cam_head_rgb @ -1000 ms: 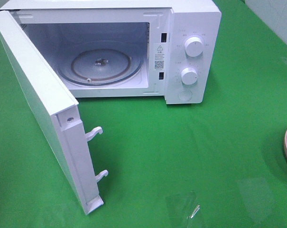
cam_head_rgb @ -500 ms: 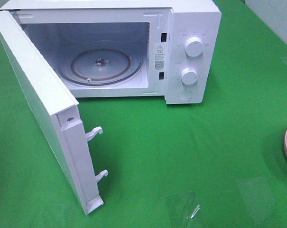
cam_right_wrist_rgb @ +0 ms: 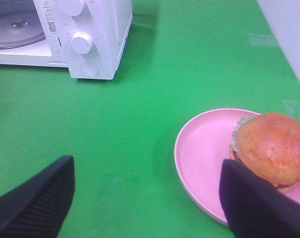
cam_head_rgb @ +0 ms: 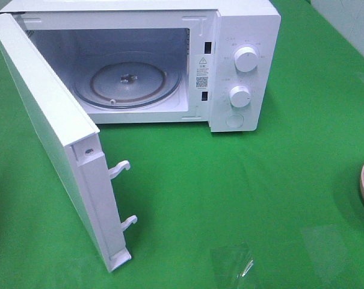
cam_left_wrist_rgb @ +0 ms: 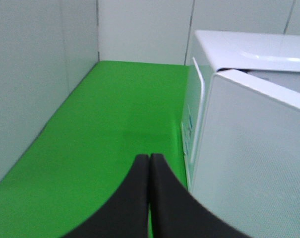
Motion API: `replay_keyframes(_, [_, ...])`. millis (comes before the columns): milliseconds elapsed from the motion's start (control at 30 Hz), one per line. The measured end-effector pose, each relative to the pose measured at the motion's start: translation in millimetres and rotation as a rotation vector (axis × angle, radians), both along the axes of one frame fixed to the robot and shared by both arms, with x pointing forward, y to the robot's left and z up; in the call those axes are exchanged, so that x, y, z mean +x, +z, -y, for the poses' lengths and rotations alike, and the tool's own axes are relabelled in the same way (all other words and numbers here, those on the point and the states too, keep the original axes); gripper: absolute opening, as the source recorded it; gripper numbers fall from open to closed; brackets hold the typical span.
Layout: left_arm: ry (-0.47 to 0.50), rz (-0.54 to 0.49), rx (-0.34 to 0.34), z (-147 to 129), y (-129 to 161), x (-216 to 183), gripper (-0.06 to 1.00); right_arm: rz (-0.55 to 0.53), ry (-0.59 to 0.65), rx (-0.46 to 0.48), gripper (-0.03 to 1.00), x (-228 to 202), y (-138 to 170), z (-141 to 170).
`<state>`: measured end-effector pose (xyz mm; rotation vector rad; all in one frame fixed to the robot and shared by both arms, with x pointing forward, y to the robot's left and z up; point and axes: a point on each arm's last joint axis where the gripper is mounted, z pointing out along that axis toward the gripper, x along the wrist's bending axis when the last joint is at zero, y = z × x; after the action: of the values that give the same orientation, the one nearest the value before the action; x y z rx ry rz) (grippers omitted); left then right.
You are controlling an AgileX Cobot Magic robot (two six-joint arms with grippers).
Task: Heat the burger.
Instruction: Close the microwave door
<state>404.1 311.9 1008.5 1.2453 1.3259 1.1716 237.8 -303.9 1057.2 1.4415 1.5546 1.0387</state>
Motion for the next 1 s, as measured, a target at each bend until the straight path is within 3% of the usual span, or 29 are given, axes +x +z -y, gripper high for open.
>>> replay_keyframes(133, [-0.108, -0.017, 0.004, 8.3, -9.6, 15.9, 0.0, 0.0, 0.0, 0.0, 0.76, 0.0, 0.0, 0.0])
replay_keyframes(433, [-0.227, -0.052, -0.031, 16.9, -20.0, 42.1, 0.0, 0.0, 0.0, 0.0, 0.76, 0.0, 0.0, 0.0])
replay_keyframes(467, [-0.281, -0.057, -0.041, 20.5, -23.7, 54.4, 0.0, 0.0, 0.0, 0.0, 0.76, 0.0, 0.0, 0.0])
replay_keyframes(633, [-0.335, -0.057, -0.085, 25.2, -29.0, 70.9, 0.0, 0.0, 0.0, 0.0, 0.76, 0.0, 0.0, 0.0])
replay_keyframes(1000, [-0.391, -0.083, -0.104, 55.5, -40.0, 97.9, 0.0, 0.0, 0.0, 0.0, 0.76, 0.0, 0.0, 0.0])
